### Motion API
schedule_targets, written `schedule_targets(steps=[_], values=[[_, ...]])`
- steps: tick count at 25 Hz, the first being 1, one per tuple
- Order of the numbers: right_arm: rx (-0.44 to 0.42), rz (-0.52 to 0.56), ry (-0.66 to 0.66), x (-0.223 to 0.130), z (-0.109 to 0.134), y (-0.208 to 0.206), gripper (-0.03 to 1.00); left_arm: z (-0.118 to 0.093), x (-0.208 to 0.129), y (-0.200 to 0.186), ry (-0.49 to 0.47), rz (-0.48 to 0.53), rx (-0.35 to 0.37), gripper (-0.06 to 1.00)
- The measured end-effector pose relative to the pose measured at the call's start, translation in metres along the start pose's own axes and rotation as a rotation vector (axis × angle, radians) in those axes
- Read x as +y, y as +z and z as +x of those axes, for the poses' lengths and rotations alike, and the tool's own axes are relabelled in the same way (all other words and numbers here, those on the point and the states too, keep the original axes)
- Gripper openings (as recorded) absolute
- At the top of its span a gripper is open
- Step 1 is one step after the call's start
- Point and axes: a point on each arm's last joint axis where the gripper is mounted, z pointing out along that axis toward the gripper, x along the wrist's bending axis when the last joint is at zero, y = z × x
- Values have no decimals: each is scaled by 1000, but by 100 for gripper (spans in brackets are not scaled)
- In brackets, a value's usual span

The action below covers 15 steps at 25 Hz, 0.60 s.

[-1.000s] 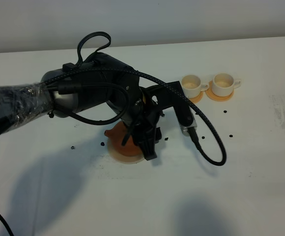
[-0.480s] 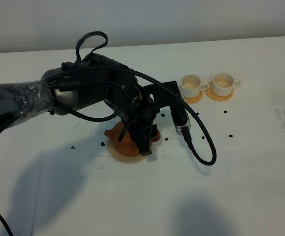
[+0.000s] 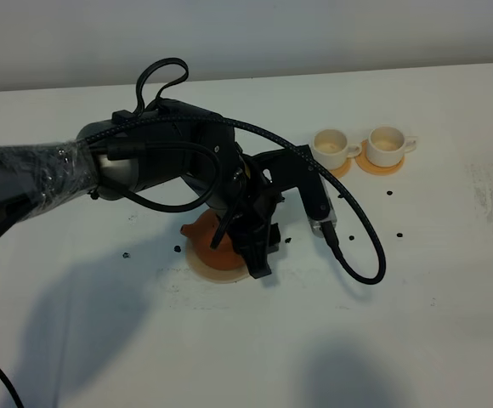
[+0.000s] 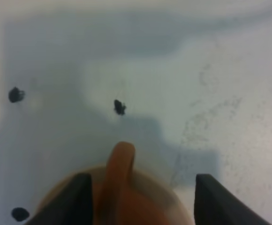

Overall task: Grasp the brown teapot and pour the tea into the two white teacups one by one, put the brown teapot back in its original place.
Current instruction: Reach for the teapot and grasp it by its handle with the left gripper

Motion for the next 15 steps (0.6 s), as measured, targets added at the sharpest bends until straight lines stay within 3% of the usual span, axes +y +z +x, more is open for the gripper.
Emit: schedule_targets(steps=[15], values=[[0, 0, 1, 0, 0, 0, 43, -2, -1, 0, -13, 8, -25, 49]])
